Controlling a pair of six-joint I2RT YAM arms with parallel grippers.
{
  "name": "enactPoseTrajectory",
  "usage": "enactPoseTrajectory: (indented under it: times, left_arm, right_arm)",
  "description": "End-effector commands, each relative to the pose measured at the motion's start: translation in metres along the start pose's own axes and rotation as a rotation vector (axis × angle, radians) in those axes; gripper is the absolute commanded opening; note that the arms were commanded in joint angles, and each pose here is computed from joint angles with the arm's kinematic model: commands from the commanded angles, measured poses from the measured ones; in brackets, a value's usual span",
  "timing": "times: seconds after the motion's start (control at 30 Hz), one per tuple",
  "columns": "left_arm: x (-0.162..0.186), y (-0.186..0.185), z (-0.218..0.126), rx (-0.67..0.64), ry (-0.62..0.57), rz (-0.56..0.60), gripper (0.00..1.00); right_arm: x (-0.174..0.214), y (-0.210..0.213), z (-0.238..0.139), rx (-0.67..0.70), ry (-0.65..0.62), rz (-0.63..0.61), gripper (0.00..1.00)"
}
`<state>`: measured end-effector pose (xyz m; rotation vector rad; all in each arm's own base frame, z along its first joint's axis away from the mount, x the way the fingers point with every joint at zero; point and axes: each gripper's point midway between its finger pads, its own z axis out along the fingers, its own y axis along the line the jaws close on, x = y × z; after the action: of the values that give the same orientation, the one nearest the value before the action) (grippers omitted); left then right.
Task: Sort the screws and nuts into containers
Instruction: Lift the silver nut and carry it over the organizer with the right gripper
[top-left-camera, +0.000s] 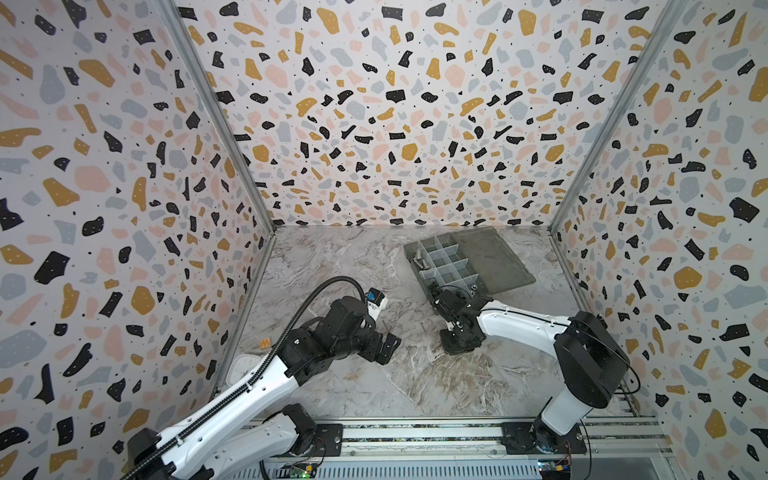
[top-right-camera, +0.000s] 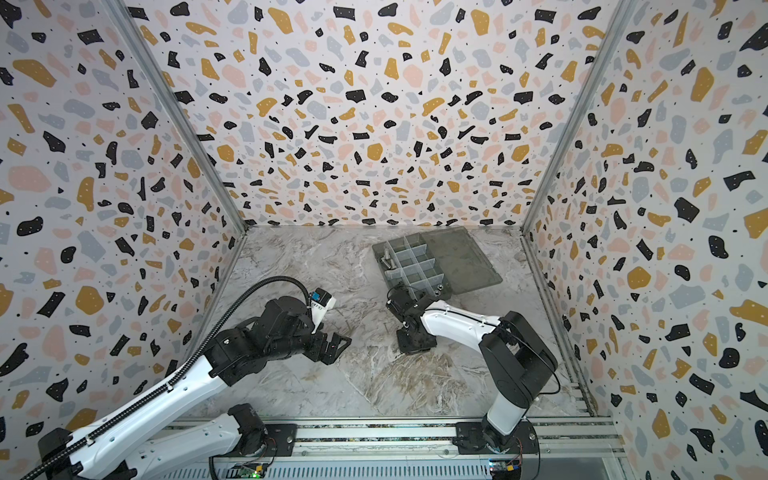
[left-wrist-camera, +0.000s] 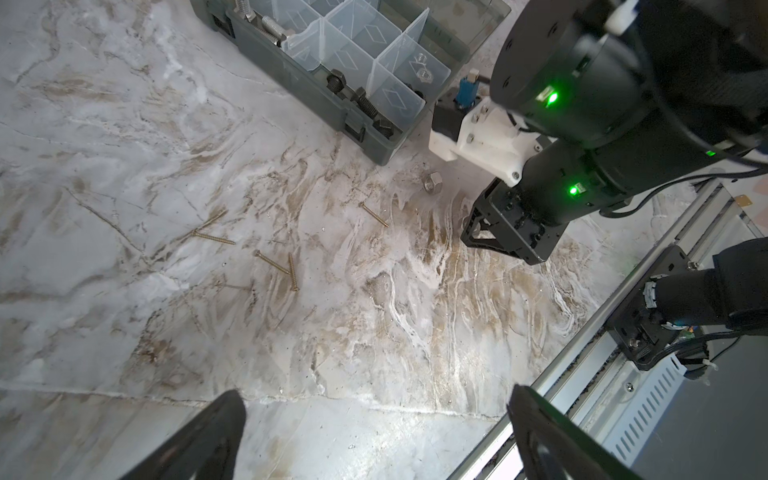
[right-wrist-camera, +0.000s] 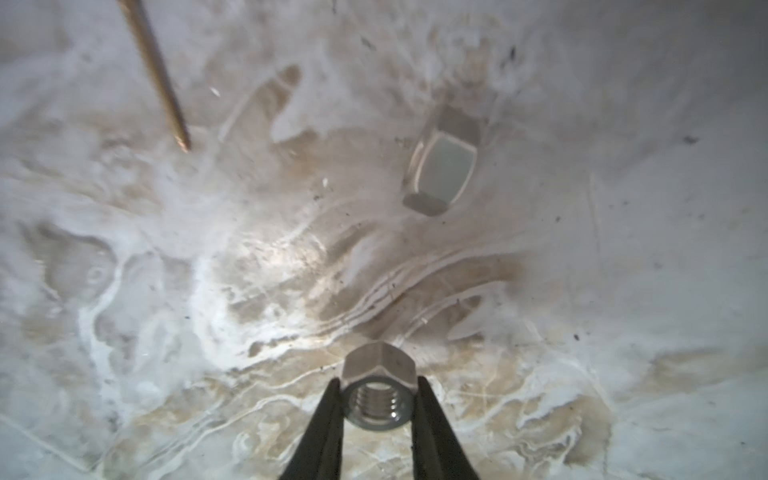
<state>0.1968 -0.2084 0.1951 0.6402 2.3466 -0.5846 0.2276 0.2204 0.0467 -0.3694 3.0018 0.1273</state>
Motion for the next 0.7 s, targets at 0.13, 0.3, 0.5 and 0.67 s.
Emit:
enactPoseTrajectory:
  times: [0.13,0.3,0.5,0.67]
  left_arm:
    - [-0.036,-0.004,0.001,-0.012,-0.064,0.052,1.0]
    - [-0.058,-0.01,0.009,-0.006,-0.076,0.071,1.0]
    - [-0.085,-0.017,0.027,0.002,-0.074,0.1,1.0]
    - [-0.107,-0.024,0.043,0.012,-0.062,0.123,1.0]
  right_arm:
    - [-0.045,-0.01,-0.049,0.006,-0.106,-0.002,0.21]
    - [-0.08,-0.03,-0.065,0.007,-0.156,0.022,0.21]
    - [-0.121,-0.06,-0.069,0.008,-0.191,0.059,0.21]
    - [-0.152,-0.082,-0.064,0.015,-0.2,0.089,0.21]
